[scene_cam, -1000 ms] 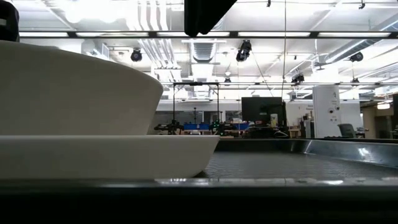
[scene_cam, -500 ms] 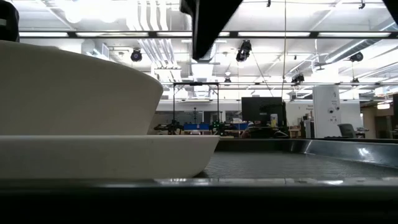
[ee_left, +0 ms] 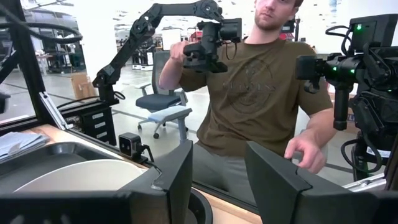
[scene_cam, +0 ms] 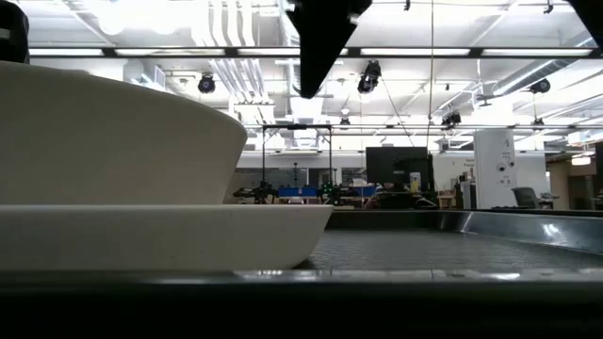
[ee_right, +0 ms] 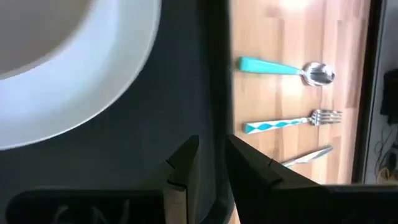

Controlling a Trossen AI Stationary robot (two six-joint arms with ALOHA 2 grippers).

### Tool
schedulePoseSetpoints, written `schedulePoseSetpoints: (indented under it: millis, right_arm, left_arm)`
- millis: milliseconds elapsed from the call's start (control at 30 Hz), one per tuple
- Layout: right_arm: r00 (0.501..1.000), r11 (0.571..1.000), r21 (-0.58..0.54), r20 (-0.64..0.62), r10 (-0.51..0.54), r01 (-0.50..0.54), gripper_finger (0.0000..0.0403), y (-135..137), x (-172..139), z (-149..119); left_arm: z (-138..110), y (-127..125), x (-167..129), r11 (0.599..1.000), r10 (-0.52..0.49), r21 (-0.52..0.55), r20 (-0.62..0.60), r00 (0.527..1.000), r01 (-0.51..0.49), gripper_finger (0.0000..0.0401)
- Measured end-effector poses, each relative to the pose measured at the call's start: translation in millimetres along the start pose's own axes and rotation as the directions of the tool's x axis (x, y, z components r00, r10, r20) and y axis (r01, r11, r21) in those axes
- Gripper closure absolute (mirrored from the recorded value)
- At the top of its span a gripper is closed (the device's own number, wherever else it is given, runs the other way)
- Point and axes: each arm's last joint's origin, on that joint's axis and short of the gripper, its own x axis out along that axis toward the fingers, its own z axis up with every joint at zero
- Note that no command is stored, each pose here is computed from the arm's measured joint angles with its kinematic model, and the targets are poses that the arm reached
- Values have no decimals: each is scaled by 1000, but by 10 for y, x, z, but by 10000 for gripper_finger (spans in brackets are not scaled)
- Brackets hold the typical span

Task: Set up tray
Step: Put the gray napkin on the black serving tray to the right of the white plate

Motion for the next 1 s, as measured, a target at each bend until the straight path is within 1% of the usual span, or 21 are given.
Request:
schedulePoseSetpoints:
  millis: [233, 500, 733, 1000]
  right_arm:
    - [999, 991, 129, -33, -19, 23, 323, -331, 174, 90]
    - [998, 961, 274, -53, -31, 45, 319, -716, 371, 177]
    - [995, 909, 410, -91, -45, 79, 332, -1060, 540, 197]
    - [988, 832, 541, -148, -52, 125, 330, -1293, 734, 163]
  left_arm:
    - [0, 0, 0, 1000, 0, 0, 0, 1000, 0, 269]
    - [0, 0, 0, 1000, 0, 0, 0, 1000, 0, 269]
    - [-1, 0, 0, 1000, -1, 0, 0, 1000, 1, 269]
    - [0, 0, 0, 1000, -1, 0, 0, 1000, 1, 269]
